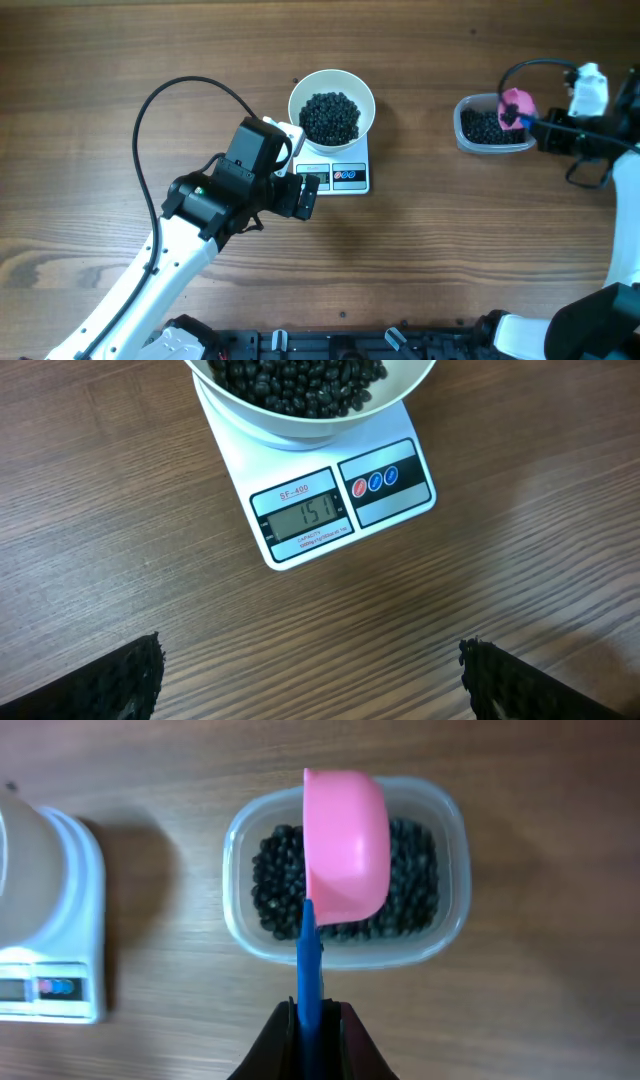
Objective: Scoop item into bowl and weigh 150g on scale
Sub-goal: 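Dip the pink scoop into the black beans with the right gripper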
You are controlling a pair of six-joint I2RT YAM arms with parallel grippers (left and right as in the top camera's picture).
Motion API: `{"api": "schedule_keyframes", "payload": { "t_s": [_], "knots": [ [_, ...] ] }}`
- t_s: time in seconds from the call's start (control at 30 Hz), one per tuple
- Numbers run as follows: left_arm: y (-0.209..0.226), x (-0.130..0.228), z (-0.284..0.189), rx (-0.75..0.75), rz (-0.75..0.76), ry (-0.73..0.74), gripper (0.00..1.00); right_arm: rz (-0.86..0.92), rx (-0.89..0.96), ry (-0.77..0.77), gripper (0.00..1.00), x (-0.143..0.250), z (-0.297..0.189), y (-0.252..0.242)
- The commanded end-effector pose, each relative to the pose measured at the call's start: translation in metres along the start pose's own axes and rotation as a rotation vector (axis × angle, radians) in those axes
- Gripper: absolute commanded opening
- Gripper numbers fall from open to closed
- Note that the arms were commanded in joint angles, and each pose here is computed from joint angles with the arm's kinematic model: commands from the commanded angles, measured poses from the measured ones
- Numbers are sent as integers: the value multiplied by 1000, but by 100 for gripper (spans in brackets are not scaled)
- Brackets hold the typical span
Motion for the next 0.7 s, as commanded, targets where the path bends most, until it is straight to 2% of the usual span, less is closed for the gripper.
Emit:
{"api": "schedule_keyframes", "payload": {
  "t_s": [0.0,0.33,0.67],
  "knots": [
    [-2,-6,-6,13,22,-24,100,-177,122,-11,4,-12,-3,3],
    [-2,-6,-6,13,22,-24,100,-338,266,45,4,-16,0,6],
    [-2,-6,-6,13,22,-24,100,-343,290,49,4,-16,-1,4]
  ]
}}
Point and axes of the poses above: each gripper's point midway between its finger pads, its own z axis out along the fingers, its own y axis along the line the jaws close on, x = y × z, the point moved 4 cm from there along -z, back along the fingers, and after that the axes turned 5 degrees about -z, right-handed, at the moved point
